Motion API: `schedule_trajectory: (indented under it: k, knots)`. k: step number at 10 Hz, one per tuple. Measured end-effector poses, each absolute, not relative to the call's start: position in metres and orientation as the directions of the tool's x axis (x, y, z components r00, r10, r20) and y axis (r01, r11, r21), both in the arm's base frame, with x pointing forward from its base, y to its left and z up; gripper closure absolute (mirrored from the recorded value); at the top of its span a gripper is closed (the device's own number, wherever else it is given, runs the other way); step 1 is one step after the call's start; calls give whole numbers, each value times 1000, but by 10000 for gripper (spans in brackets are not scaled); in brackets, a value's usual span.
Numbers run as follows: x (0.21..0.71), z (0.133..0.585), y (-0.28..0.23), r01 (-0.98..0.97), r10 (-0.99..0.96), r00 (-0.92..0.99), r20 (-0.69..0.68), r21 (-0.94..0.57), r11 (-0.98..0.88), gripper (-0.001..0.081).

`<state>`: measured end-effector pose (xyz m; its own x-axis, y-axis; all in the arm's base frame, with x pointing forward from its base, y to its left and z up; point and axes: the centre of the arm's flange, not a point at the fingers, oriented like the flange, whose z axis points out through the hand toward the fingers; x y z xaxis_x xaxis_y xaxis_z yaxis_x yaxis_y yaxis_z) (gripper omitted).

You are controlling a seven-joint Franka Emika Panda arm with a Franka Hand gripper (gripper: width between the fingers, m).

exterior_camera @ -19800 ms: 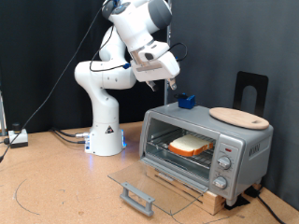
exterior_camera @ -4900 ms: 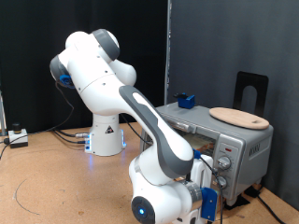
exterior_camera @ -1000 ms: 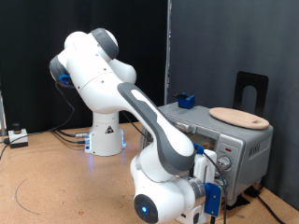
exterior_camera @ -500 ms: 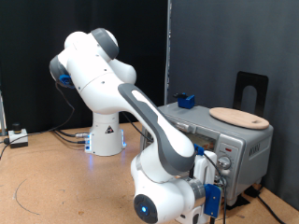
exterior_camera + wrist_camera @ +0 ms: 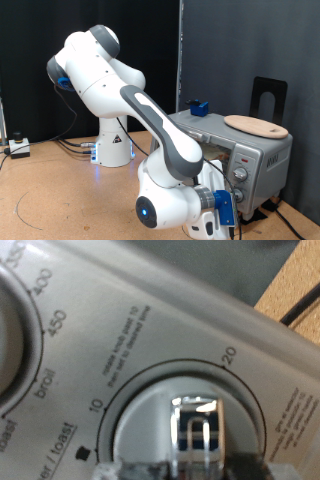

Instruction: Make a piece of toast with the oven

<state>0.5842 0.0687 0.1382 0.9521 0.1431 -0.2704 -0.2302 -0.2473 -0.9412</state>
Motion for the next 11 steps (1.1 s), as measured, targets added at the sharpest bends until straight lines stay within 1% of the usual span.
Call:
schedule_trajectory:
  k: [2,3,11]
  knots:
    - [582,137,68,-155,140,972,-189,-963,-221,712]
    - [581,136,67,-147,138,974,-179,-965,-216,712]
    - [581,136,67,-158,132,973,-189,-965,-211,712]
